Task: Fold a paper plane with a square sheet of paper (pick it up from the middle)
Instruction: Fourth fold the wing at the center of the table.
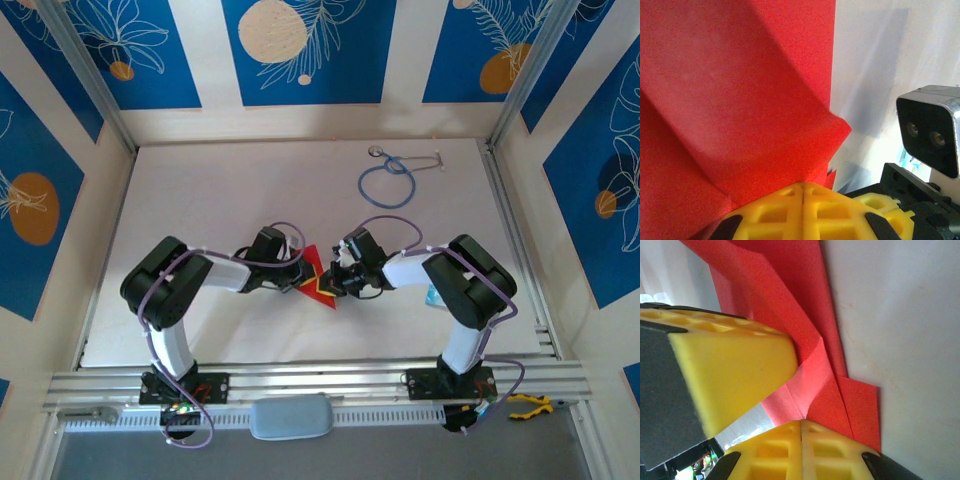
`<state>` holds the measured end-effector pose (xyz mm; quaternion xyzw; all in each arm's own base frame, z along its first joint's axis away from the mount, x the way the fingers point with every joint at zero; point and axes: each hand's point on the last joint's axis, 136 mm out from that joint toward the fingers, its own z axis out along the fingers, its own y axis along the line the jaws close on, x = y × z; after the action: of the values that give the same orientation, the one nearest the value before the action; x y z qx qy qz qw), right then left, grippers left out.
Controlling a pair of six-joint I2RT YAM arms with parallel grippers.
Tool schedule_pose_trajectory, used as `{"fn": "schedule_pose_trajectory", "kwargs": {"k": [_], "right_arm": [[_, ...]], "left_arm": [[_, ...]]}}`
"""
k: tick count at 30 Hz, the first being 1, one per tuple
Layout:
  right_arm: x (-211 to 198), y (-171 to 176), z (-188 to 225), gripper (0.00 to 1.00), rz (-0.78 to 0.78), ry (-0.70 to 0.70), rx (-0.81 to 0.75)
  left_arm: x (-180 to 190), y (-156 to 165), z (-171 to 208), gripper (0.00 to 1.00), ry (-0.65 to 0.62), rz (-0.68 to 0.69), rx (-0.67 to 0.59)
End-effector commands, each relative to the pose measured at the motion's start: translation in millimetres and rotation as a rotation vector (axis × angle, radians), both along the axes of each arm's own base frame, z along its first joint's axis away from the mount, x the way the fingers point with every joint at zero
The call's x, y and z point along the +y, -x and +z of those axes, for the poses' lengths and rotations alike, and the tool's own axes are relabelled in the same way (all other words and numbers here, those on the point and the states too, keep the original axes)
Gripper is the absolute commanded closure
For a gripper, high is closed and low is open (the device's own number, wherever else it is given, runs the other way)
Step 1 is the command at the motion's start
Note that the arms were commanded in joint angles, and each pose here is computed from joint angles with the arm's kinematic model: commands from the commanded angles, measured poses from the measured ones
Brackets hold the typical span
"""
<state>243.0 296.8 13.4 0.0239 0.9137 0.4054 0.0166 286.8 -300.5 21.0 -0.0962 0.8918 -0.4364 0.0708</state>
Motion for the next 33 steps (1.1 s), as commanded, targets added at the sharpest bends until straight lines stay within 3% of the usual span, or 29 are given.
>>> {"fn": "schedule_pose_trajectory", "kwargs": {"k": [1, 21, 33], "right_arm": [[-34.1, 32.6, -46.7, 1.00, -0.029, 0.168, 0.160], [-34.8, 36.4, -48.5, 1.00, -0.015, 0.168, 0.166], [-32.0, 34.4, -46.3, 1.00, -0.013, 0.157, 0.164]], "left_arm": [[19.3, -12.9, -18.1, 0.98, -0.071, 0.038, 0.011], [66.7, -57.9, -21.7, 0.97, -0.126, 0.101, 0.016], [83.0, -85.9, -4.0, 0.98, -0.156, 0.108, -0.016]]}}
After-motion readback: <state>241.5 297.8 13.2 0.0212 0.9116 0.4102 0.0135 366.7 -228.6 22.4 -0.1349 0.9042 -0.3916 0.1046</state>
